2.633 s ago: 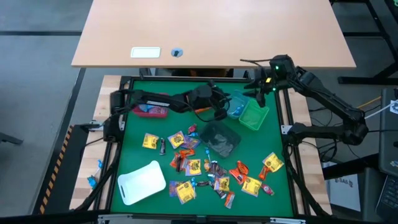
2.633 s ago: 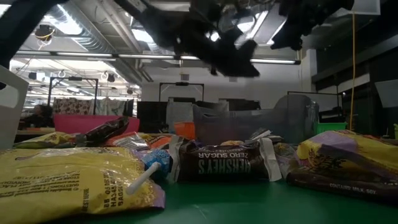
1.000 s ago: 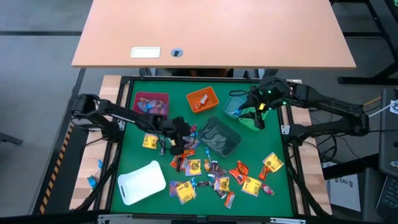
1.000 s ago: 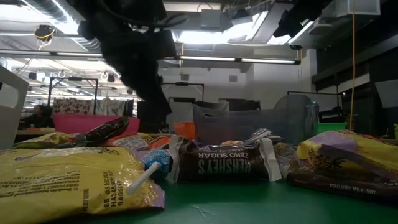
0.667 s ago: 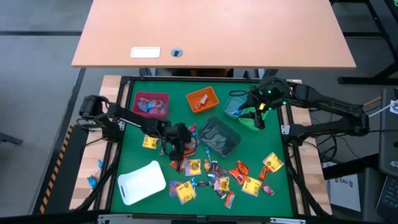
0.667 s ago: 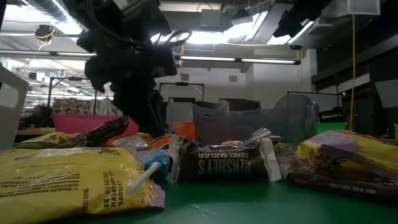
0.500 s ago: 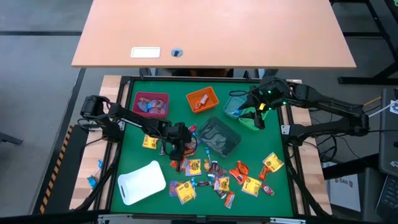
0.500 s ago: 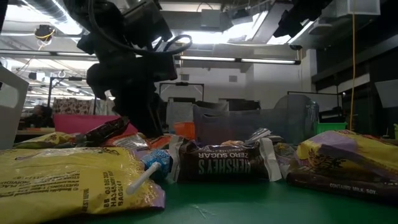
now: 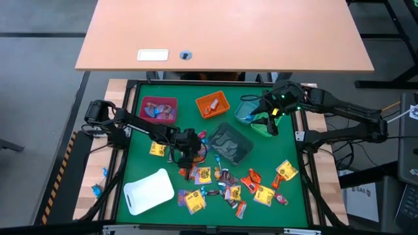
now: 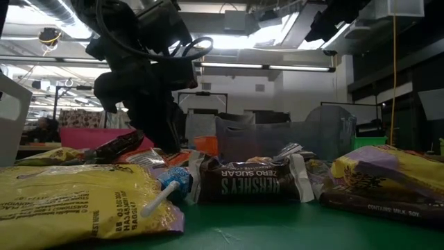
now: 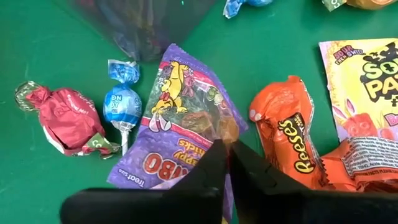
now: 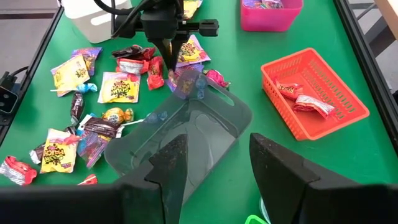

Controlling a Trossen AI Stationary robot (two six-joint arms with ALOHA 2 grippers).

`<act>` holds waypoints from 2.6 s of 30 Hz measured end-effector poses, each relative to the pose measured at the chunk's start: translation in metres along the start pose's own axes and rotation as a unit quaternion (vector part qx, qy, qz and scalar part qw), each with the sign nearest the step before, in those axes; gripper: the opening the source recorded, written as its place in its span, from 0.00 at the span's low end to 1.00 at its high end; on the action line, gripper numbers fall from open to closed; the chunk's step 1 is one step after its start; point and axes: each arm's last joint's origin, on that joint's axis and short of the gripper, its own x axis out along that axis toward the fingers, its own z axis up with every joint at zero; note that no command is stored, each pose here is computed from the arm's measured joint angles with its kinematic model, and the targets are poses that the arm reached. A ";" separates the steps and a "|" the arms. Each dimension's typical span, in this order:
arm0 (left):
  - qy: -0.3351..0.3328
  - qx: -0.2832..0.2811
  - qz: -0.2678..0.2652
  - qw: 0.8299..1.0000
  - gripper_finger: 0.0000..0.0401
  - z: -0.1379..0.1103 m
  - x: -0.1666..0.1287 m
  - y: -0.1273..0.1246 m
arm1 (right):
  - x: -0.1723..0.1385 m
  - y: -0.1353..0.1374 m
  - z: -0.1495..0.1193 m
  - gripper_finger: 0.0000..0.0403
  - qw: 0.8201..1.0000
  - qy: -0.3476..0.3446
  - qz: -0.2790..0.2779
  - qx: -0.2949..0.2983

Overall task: Sort candy
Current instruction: Put the purple gummy pack into the red bin, then put the blue lollipop into the blue bin

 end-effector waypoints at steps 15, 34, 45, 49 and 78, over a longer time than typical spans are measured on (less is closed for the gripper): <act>-0.040 -0.017 -0.054 0.998 0.00 0.010 -0.024 -0.002 | 0.000 0.000 0.000 0.43 1.000 0.000 0.000 -0.001; -0.093 -0.109 0.057 0.988 0.00 -0.006 -0.142 0.052 | 0.000 0.000 0.000 0.43 1.000 0.002 0.000 -0.001; 0.001 -0.182 0.190 0.965 0.00 -0.046 -0.176 0.081 | 0.000 0.000 -0.001 0.43 1.000 0.005 0.001 0.000; 0.071 -0.199 0.220 0.952 0.00 -0.061 -0.178 0.088 | 0.000 0.000 -0.001 0.43 1.000 0.005 0.001 0.000; 0.069 -0.227 0.281 0.930 0.25 -0.064 -0.182 0.101 | 0.000 0.000 -0.001 0.43 1.000 0.004 0.001 -0.001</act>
